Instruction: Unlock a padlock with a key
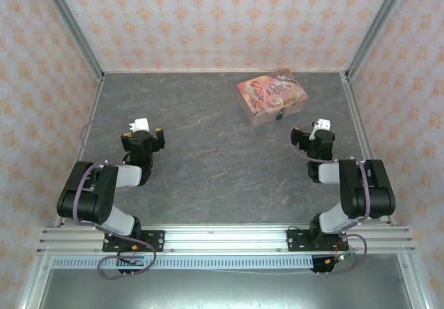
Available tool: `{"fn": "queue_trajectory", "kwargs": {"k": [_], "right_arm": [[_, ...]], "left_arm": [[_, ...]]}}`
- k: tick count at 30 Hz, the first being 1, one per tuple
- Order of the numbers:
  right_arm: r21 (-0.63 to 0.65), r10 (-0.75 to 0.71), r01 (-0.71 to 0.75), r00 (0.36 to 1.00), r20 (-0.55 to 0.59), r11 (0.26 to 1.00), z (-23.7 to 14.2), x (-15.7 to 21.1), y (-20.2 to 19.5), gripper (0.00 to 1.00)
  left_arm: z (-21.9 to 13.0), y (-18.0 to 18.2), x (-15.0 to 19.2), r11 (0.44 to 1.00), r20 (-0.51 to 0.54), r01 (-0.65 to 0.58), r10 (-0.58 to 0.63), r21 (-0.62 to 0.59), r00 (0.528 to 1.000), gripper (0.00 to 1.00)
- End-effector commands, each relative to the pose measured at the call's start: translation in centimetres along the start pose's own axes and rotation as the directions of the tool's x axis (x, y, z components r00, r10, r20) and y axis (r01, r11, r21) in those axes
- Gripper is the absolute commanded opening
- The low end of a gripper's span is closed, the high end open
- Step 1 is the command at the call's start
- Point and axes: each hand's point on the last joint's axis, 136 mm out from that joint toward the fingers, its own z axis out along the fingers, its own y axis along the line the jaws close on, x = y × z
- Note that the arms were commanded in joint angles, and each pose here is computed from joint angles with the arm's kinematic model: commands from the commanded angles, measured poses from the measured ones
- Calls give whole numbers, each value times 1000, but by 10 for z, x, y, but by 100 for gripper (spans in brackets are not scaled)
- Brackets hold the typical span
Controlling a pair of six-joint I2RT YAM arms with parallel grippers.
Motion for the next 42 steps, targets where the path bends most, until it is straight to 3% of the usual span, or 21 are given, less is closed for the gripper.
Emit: {"fn": "queue_trajectory", "kwargs": {"k": [1, 21, 30, 35, 42], "right_arm": [[7, 10, -10, 999, 32, 1000, 2, -14, 1, 99], [10, 12, -13, 999, 35, 1000, 1, -13, 0, 99], [50, 40, -41, 999, 8, 998, -14, -37, -3, 99], [40, 165, -162, 984, -72, 986, -35, -48, 4, 100], [-28, 291, -322, 885, -363, 946, -79, -24, 45, 93]], "left_arm": [[1, 2, -17, 1000, 43, 8, -8, -11, 999, 100], [0, 2, -18, 1000, 45, 8, -7, -11, 999, 100], [-40, 10, -70, 998, 81, 62, -64, 22, 995, 100], [-64, -7, -99, 961, 25, 241, -246, 134, 969, 100], [-93, -83, -132, 897, -48, 303, -304, 322, 952, 100]]}}
